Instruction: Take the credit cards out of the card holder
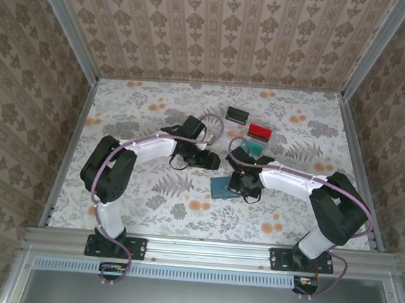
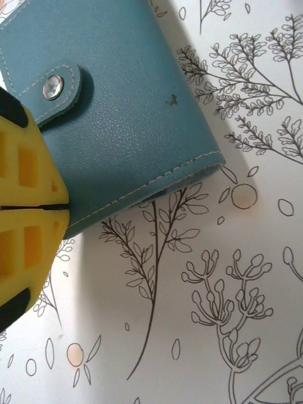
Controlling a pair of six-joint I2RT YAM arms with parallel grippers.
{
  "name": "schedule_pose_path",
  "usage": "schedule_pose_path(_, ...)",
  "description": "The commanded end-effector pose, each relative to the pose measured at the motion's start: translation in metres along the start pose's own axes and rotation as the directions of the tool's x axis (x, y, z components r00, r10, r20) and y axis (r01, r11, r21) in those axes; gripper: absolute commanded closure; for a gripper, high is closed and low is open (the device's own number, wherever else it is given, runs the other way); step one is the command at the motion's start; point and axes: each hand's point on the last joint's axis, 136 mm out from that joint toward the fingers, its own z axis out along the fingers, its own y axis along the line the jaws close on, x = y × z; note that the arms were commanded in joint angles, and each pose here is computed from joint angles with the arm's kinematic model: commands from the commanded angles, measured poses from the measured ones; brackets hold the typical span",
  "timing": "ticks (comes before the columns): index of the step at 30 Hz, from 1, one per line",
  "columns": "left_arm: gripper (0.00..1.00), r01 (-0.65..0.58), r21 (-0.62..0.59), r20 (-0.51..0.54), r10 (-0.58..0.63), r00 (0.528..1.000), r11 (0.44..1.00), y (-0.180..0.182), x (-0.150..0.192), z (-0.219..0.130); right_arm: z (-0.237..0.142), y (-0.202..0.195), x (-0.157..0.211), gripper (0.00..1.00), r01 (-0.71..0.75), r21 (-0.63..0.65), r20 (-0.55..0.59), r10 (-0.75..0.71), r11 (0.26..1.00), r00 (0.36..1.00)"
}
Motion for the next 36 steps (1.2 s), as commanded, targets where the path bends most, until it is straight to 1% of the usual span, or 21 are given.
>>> schedule_pose_path(1,0.38,-0.001,0.034,-0.016,0.001,1.0,0.999,-0.014,-0.003,0.004,0.012,-0.009,-0.007,0.9,0.002,0.042,0.017,-0.003,0.999,1.0)
schedule_pose_path(5,0.4,0.015,0.023,-0.035,-0.014,0.999,1.0,-0.011,0.003,0.006,0.02,0.003,-0.024,0.9,0.038,-0.008,0.055,-0.038,0.999,0.998)
schedule_pose_path(8,0.4,0.026,0.026,-0.048,-0.025,0.999,0.999,-0.01,0.008,0.006,0.025,0.016,-0.035,0.88,0.095,-0.065,0.073,-0.09,0.993,0.993)
schedule_pose_path(13,0.4,0.048,0.001,-0.06,-0.048,0.997,0.999,-0.002,0.011,0.009,0.029,0.039,-0.057,0.84,0.208,-0.177,0.111,-0.191,0.962,0.975)
schedule_pose_path(15,0.4,0.06,-0.017,-0.054,-0.06,0.997,0.998,0.003,0.009,0.009,0.024,0.043,-0.065,0.83,0.229,-0.183,0.125,-0.208,0.956,0.97)
schedule_pose_path(18,0.4,0.079,-0.031,-0.042,-0.08,0.996,0.996,0.01,0.006,0.006,0.008,0.043,-0.071,0.81,0.227,-0.179,0.152,-0.201,0.957,0.968)
schedule_pose_path(21,0.4,0.086,-0.046,-0.038,-0.088,0.995,0.995,0.015,0.007,0.005,0.002,0.035,-0.068,0.81,0.187,-0.162,0.141,-0.164,0.969,0.976)
schedule_pose_path(24,0.4,0.099,-0.048,-0.045,-0.101,0.994,0.994,0.018,0.008,0.006,0.005,0.025,-0.059,0.81,0.127,-0.149,0.111,-0.111,0.981,0.988)
schedule_pose_path(28,0.42,0.115,-0.018,-0.079,-0.116,0.99,0.993,0.014,0.013,0.013,0.01,0.025,-0.046,0.81,0.078,-0.184,0.055,-0.069,0.98,0.996)
schedule_pose_path(31,0.43,0.151,-0.024,-0.099,-0.153,0.983,0.988,0.017,0.017,0.013,0.012,0.03,-0.042,0.81,0.067,-0.211,0.028,-0.063,0.975,0.998)
schedule_pose_path(36,0.46,0.199,0.044,-0.116,-0.193,0.974,0.979,0.011,0.015,0.013,0.022,0.032,-0.039,0.81,0.071,-0.202,-0.002,-0.073,0.977,0.997)
